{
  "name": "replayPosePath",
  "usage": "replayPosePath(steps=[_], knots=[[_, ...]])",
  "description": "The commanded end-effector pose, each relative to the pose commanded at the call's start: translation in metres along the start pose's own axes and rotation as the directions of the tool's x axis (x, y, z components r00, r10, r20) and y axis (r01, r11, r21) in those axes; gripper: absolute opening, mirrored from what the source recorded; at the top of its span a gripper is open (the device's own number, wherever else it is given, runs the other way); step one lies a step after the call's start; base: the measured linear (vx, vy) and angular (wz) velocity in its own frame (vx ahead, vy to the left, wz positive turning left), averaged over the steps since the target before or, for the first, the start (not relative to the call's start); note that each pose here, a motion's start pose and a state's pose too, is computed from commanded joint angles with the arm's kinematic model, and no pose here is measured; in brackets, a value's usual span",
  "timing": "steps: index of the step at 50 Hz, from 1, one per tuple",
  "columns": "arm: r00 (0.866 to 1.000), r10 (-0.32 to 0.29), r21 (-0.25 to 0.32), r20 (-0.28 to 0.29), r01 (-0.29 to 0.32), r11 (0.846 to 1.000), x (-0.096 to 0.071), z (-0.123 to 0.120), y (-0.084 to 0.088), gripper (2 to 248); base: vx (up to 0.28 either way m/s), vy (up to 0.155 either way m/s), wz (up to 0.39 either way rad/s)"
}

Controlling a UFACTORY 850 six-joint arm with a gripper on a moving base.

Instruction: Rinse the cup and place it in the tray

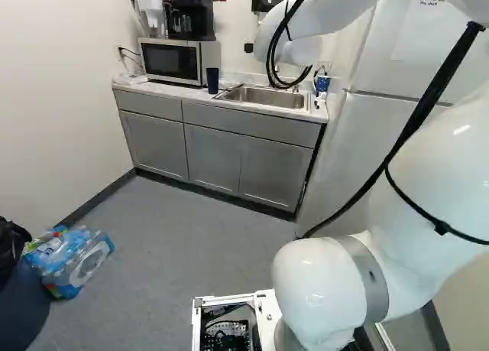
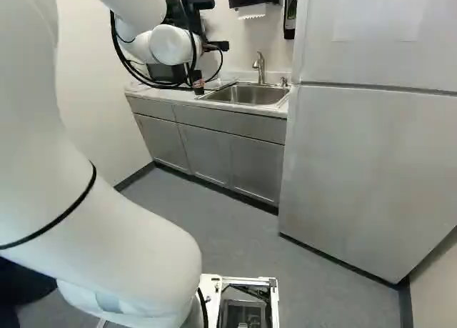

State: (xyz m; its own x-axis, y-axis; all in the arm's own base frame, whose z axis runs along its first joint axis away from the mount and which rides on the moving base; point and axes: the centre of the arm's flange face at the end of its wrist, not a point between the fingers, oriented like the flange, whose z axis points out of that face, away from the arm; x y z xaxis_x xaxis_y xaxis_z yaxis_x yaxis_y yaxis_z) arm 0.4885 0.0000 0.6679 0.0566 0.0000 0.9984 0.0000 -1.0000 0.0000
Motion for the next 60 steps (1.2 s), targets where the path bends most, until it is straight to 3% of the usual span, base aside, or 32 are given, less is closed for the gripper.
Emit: replayPosePath(steps=[23,60], knots=[[1.0,0.0,0.0,0.0,0.0,1.0,0.0,0.0,0.0,247,0.029,0.002,-0.005],[1.0,0.0,0.0,0.0,0.0,1.0,0.0,0.0,0.0,247,0.116,0.001,-0.018]])
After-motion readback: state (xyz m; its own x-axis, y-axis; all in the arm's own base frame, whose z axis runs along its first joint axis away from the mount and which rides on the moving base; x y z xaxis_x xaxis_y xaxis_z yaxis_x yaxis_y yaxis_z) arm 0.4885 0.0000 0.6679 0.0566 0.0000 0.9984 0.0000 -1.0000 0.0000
